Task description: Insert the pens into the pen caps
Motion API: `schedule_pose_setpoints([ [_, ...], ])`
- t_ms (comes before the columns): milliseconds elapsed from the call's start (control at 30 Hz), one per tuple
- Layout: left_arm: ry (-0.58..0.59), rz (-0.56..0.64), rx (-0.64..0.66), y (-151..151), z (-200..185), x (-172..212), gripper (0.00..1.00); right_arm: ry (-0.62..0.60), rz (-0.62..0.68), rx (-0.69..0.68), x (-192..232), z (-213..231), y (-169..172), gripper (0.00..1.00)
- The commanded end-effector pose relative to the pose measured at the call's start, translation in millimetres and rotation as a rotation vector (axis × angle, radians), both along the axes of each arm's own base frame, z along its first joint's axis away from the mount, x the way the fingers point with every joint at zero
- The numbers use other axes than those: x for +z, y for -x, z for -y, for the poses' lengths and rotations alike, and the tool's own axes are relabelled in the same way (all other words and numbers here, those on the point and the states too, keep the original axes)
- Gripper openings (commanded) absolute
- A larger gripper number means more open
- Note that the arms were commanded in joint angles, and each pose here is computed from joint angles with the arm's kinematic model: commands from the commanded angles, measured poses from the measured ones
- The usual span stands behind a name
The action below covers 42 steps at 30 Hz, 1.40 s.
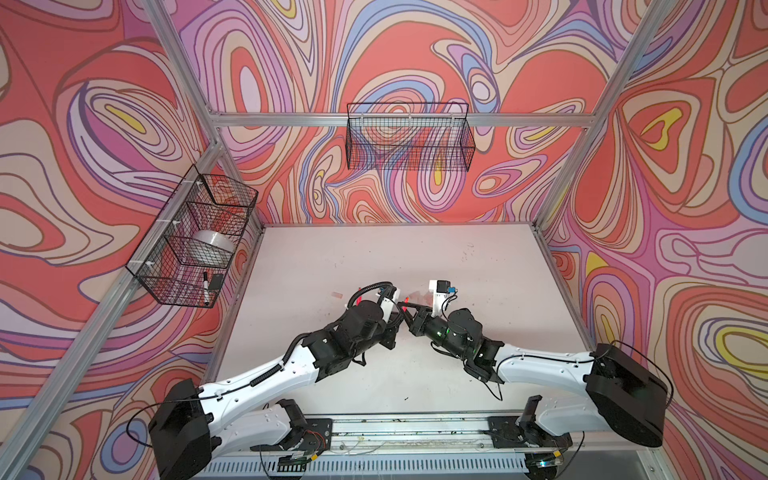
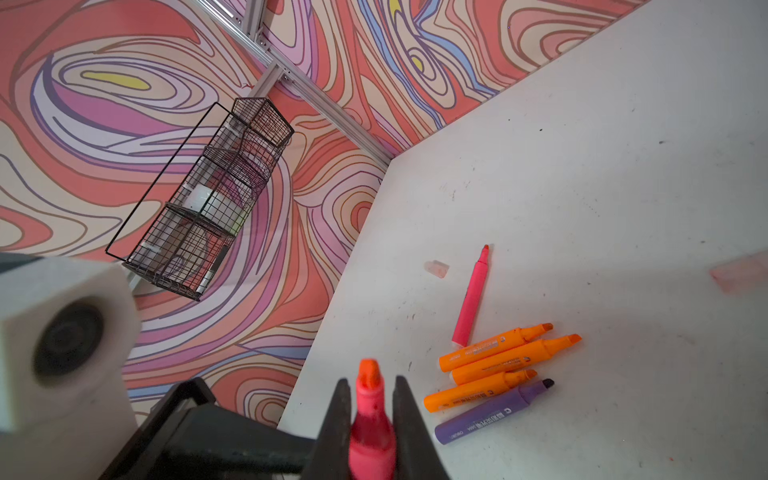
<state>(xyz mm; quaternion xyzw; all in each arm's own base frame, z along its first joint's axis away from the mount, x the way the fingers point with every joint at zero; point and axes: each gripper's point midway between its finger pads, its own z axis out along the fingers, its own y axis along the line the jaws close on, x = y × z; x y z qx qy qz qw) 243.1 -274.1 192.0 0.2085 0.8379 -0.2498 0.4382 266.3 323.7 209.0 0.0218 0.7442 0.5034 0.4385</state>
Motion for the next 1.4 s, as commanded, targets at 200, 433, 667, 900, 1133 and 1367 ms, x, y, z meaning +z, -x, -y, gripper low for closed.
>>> schedule_pose_setpoints([
  [200, 0.081, 0.02, -0.112, 12.4, 14.3, 17.0, 1.0, -0.032, 0.062, 0.046, 26.8, -16.8, 17.7, 0.0],
  [433, 0.108, 0.053, -0.073, 11.9, 4.8, 16.1, 0.95, -0.026, 0.074, 0.048, 28.3, -18.7, 24.9, 0.0],
  [667, 0.096, 0.033, -0.156, 17.2, 19.6, 19.6, 0.39, -0.015, 0.073, 0.055, 27.8, -21.9, 26.7, 0.0],
  [900, 0.075, 0.033, -0.148, 10.9, 23.4, 17.9, 0.22, -0.006, 0.071, 0.056, 28.7, -22.3, 28.3, 0.0],
  [1133, 0.063, 0.049, -0.139, 9.6, 20.6, 21.3, 0.23, 0.012, 0.063, 0.049, 24.4, -23.0, 27.5, 0.0],
  [1367, 0.089, 0.067, -0.134, 11.7, 17.2, 27.8, 0.29, 0.01, 0.056, 0.053, 21.2, -22.5, 31.4, 0.0],
])
